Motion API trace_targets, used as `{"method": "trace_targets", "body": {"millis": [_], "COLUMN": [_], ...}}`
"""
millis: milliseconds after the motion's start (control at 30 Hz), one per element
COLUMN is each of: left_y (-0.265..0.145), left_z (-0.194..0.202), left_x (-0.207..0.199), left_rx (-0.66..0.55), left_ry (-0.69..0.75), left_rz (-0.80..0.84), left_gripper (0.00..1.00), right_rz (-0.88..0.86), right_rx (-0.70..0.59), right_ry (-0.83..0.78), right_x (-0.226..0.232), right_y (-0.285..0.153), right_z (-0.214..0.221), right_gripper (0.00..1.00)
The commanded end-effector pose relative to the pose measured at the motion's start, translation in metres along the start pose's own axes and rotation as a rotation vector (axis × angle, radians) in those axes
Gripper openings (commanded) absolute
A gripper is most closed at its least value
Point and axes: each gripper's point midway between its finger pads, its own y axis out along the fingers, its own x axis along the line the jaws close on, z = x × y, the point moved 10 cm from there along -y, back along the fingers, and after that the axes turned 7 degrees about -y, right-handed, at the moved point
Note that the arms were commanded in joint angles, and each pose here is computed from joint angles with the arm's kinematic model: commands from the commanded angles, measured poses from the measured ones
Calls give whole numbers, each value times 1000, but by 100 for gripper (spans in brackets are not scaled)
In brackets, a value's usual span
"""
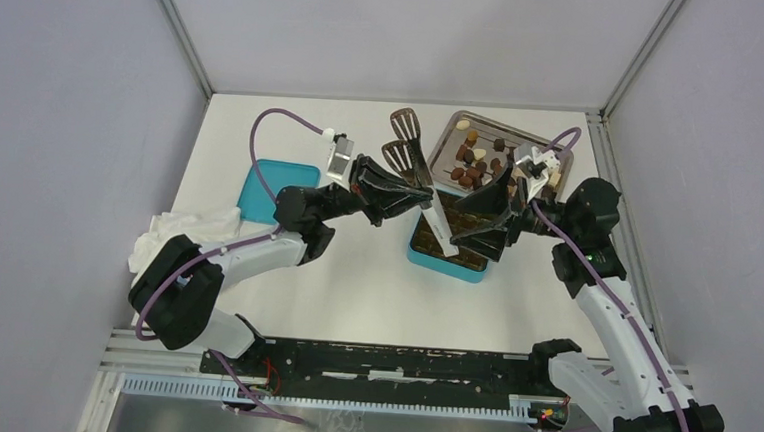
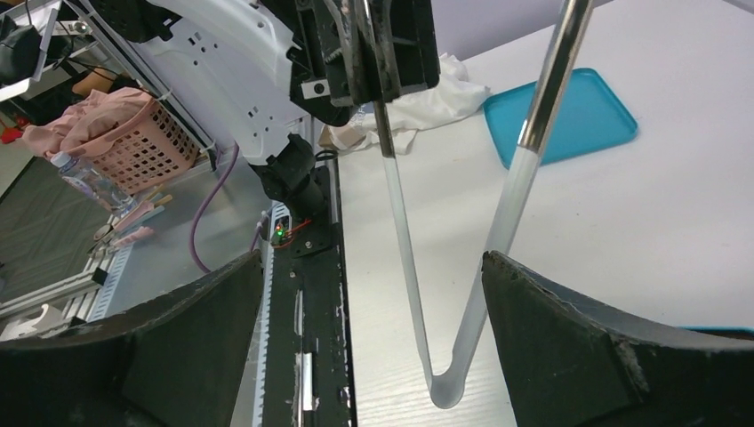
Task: Pack the chocolate
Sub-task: Pick up the clamp from the center of the board.
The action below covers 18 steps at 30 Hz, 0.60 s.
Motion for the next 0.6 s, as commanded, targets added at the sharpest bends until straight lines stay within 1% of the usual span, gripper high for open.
{"method": "trace_targets", "body": {"millis": [0, 100, 300, 567], "left_y": [14, 17, 22, 38], "left_z": [-33, -35, -37, -32], "left_x": [-18, -20, -24, -29], "left_rx": [-143, -157, -165, -187], "left_ry": [42, 23, 16, -25], "left_rz": [108, 137, 157, 215], "left_gripper": [2, 2, 2, 2], "right_rz": [64, 84, 58, 9], "right_rx": [12, 22, 39, 44], "right_ry": [2, 3, 14, 5], "right_x": [-7, -10, -11, -11], "right_y": [2, 3, 10, 21], "right_z": [7, 8, 12, 6], "right_gripper": [98, 98, 98, 98]}}
